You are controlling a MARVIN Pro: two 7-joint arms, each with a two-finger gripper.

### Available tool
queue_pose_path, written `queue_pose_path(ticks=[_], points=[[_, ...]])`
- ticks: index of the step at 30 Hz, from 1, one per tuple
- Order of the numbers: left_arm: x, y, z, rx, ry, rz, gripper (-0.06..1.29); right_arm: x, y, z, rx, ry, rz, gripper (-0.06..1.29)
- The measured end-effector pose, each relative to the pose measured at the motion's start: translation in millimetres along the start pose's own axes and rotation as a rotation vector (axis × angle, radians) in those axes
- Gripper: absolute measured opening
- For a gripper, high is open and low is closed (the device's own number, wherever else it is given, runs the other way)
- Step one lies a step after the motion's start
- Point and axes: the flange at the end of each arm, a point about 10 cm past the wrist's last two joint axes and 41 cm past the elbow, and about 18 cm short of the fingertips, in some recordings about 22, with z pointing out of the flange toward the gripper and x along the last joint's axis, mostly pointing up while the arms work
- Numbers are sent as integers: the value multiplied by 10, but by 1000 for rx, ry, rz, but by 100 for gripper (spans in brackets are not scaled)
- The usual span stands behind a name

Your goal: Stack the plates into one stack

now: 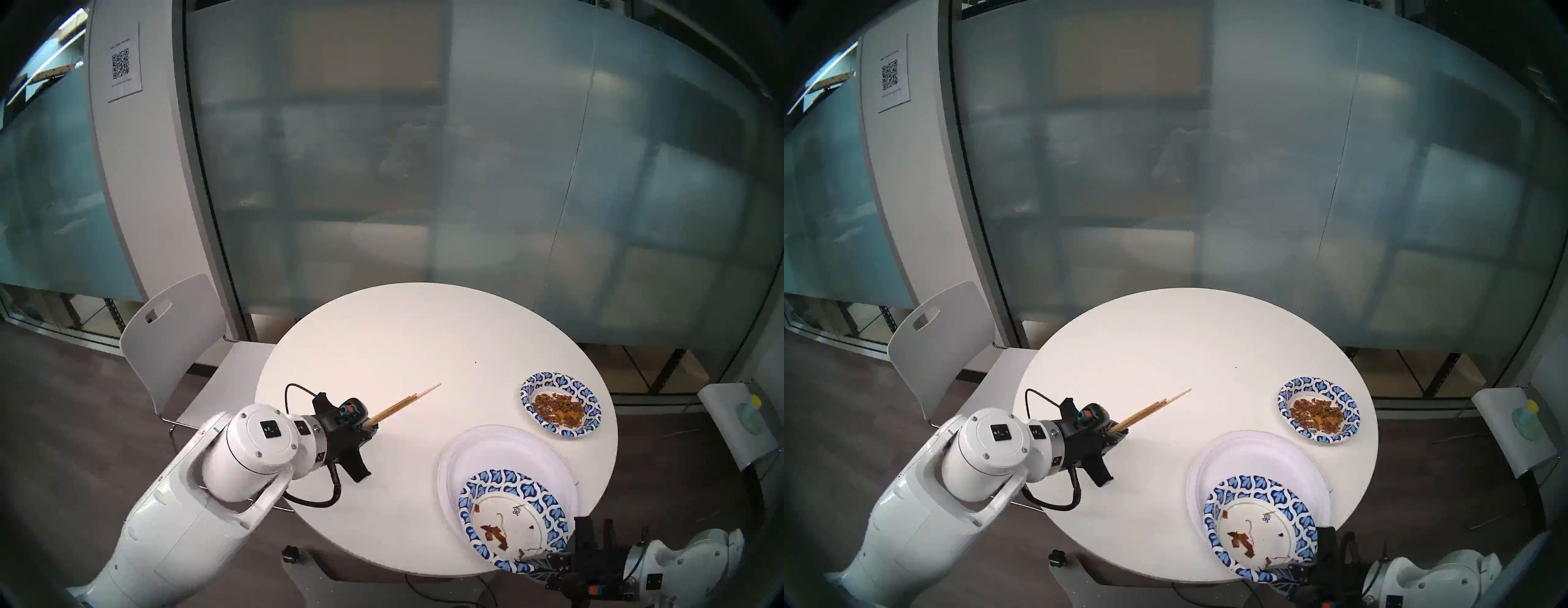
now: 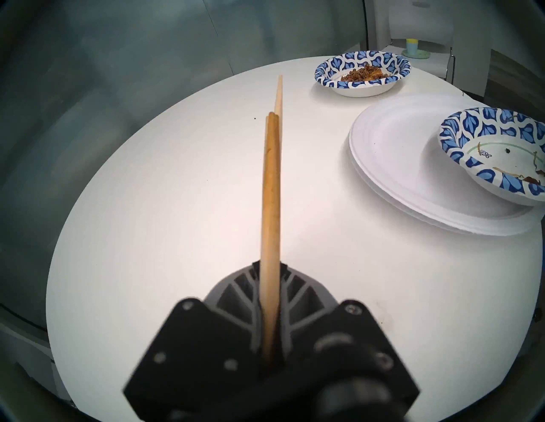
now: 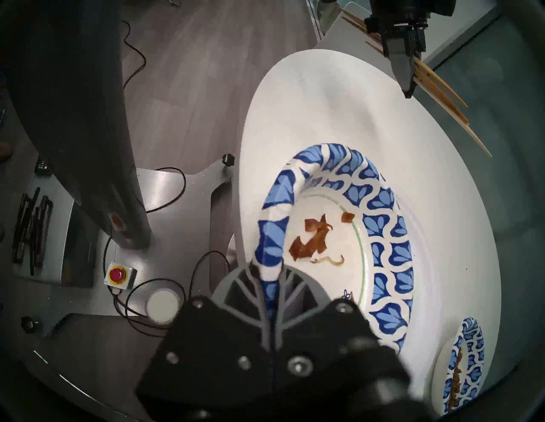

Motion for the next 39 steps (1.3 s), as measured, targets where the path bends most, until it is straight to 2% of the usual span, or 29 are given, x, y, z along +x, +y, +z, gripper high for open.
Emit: queue_pose_path(ticks=[7,20,39], points=[[-22,8,-4,-2,1,-8,8,-57,53,54,0,-21,-33,-2],[-55,-61,-26,11,0,-25,8,-167,305,95,-8,-34,-46,-2],[-73,-88,-10,9,-2,-29,8,-369,368,206,35,-27,1,-2]])
